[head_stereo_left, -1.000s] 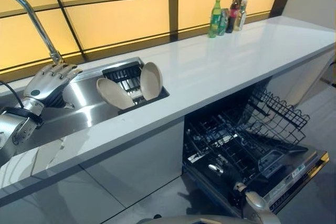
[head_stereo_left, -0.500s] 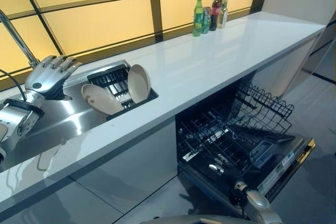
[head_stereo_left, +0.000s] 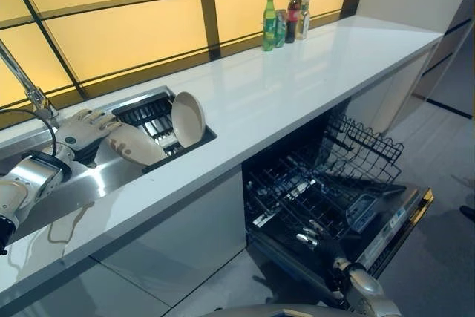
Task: Pick up plates and place into dishwasher.
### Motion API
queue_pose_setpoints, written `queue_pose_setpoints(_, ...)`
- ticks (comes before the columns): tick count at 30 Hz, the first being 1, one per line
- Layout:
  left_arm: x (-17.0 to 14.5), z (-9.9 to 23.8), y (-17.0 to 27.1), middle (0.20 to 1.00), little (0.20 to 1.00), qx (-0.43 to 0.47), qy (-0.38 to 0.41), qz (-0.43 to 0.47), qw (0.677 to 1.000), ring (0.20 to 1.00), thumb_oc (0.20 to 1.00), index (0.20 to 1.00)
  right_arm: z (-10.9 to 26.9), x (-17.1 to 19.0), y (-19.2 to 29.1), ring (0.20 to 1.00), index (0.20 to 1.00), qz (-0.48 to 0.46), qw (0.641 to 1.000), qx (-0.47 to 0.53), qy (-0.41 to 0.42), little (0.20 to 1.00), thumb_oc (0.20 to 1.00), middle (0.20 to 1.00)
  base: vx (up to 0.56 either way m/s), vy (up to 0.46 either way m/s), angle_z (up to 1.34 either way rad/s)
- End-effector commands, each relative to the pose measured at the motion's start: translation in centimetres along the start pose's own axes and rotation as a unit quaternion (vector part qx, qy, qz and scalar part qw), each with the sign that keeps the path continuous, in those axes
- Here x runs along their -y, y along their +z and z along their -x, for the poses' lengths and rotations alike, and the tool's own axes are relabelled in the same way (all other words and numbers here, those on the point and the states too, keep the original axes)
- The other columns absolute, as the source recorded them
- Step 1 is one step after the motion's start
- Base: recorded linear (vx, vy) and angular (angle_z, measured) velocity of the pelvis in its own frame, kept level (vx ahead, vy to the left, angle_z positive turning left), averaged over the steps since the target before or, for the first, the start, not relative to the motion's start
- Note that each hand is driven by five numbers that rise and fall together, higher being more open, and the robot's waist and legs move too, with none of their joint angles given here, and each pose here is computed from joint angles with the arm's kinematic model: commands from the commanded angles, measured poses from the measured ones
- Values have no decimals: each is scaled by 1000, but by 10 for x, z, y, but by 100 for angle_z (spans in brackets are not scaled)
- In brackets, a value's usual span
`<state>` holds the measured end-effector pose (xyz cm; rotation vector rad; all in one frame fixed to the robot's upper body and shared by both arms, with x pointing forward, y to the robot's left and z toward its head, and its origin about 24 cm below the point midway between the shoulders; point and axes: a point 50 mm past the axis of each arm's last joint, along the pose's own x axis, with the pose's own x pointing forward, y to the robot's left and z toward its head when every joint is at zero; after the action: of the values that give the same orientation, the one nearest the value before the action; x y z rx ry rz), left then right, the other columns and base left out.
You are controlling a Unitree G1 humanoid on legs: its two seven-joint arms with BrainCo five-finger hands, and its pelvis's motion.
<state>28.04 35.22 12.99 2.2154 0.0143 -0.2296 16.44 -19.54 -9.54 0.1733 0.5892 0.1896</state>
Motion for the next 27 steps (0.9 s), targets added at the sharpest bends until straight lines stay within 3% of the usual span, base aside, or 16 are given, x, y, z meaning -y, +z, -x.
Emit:
queue_pose_setpoints(1, -33, -11, -30, 1000, 1000, -53, 61, -12, 997, 1000, 1000, 1000, -16, 9, 49, 1000, 1000, 30, 996, 80, -2, 1000, 1000, 1000, 0, 0, 0)
queue_pose_setpoints(7, -25, -16, -22, 1000, 1000, -36, 78, -7, 996, 1000, 1000, 1000, -17, 11, 53, 1000, 1000, 34, 996, 87, -12, 1000, 1000, 1000, -2, 11, 0)
queue_pose_setpoints(18, -1, -21, -10, 1000, 1000, -37, 33, -40, 998, 1000, 1000, 1000, -15, 22, 63, 1000, 1000, 37, 994, 98, -43, 1000, 1000, 1000, 0, 26, -3)
queue_pose_setpoints(27, 1, -29, -6, 1000, 1000, -43, 14, -54, 997, 1000, 1000, 1000, -14, 29, 71, 1000, 1000, 44, 992, 107, -58, 1000, 1000, 1000, -10, 38, -7)
